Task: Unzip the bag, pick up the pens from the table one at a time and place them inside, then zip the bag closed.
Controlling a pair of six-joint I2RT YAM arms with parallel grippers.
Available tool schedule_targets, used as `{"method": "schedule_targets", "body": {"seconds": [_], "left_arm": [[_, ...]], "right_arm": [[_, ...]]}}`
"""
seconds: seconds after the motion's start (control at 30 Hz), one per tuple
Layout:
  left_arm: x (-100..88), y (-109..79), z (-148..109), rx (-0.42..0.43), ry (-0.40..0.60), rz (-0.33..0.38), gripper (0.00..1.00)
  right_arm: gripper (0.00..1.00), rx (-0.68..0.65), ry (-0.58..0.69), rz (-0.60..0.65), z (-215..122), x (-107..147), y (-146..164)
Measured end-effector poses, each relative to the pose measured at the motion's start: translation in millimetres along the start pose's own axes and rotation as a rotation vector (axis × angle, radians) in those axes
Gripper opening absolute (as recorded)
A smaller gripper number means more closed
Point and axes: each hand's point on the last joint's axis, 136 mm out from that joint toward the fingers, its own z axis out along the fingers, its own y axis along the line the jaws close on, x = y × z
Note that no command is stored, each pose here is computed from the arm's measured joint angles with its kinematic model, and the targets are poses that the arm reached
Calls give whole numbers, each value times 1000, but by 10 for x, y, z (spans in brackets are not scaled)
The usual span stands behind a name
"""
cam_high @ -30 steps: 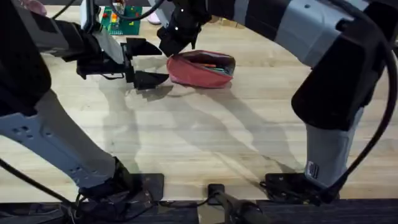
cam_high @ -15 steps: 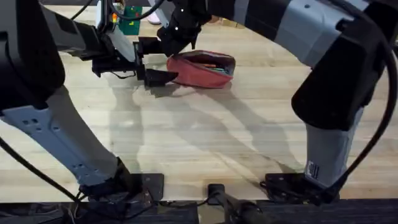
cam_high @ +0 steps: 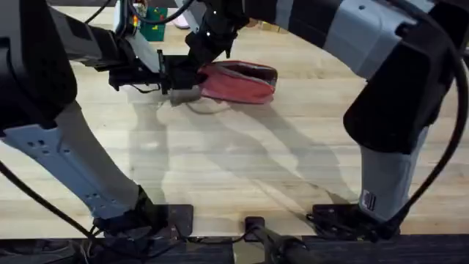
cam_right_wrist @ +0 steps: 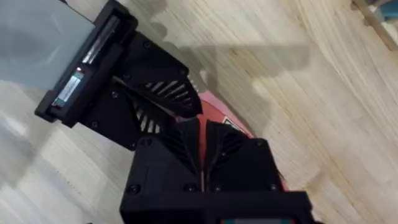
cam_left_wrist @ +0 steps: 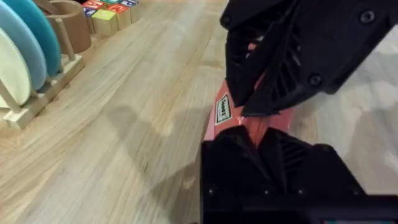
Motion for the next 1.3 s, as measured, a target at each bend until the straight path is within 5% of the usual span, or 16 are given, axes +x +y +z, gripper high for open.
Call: {"method": "schedule_targets", "body": {"seconds": [1.3], "left_arm": [[-6, -15, 26, 8, -1, 0, 43]], "right_arm": [[34, 29, 66, -5, -38, 181, -259]]}}
